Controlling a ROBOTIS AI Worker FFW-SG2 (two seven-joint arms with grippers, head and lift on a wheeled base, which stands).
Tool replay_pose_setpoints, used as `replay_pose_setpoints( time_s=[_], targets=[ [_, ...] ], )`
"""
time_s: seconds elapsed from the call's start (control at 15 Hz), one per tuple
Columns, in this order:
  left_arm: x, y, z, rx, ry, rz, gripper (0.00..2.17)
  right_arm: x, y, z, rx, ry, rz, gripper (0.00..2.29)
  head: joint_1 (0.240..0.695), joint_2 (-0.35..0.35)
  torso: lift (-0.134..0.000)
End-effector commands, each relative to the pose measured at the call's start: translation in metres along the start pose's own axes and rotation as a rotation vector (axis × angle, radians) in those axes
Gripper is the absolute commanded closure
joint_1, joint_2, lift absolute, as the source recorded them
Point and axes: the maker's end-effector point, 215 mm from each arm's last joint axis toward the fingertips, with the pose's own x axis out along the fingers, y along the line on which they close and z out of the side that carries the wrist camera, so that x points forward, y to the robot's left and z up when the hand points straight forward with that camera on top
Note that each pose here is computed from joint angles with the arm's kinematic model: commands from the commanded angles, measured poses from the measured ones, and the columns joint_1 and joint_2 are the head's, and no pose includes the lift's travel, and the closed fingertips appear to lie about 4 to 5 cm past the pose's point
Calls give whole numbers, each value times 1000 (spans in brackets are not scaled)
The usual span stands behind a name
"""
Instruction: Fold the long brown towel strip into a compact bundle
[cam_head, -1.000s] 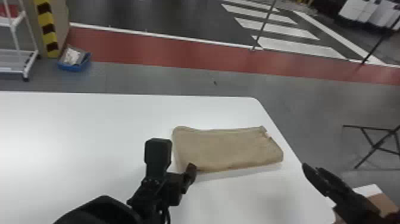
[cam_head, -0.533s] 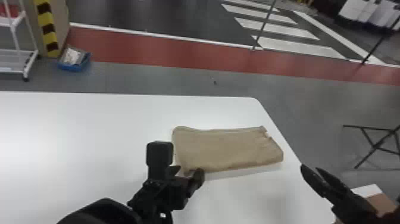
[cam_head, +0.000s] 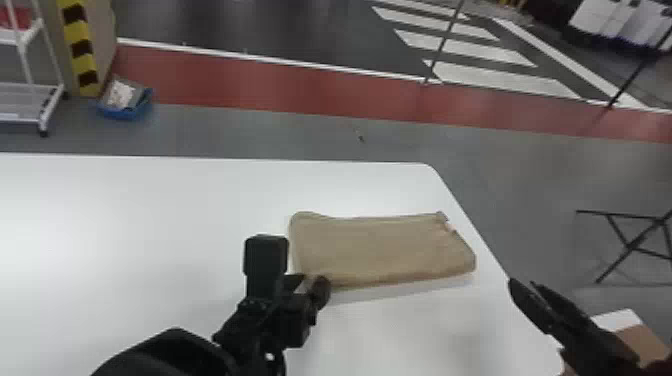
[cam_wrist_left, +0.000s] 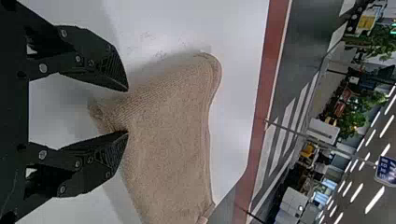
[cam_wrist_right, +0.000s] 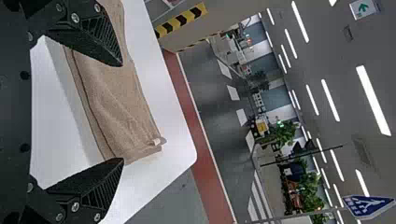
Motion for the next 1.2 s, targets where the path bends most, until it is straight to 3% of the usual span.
replay_pose_setpoints(
  time_s=[0.0, 0.07, 0.13, 0.67, 0.87, 1.13],
  targets=[
    [-1, -3, -2, 13, 13, -2, 1470, 1, 2, 0, 0, -3, 4, 188, 695, -350, -125],
    [-2, -3, -1, 16, 14, -3, 1659, 2, 3, 2, -5, -9, 5, 188, 695, -350, -125],
    [-2, -3, -4, 17, 23, -2, 1710, 2, 3, 2, -8, -10, 4, 188, 695, -350, -125],
    [-10, -1, 25, 37, -34, 9, 1710, 5, 8, 9, -26, -30, 12, 188, 695, -350, -125],
    [-14, 38, 52, 32, -82, 80, 1710, 6, 7, 11, -39, -37, 7, 188, 695, -350, -125],
    [-32, 97, 63, -11, -96, 166, 1710, 9, 11, 10, -46, -38, 13, 188, 695, -350, -125]
  ],
)
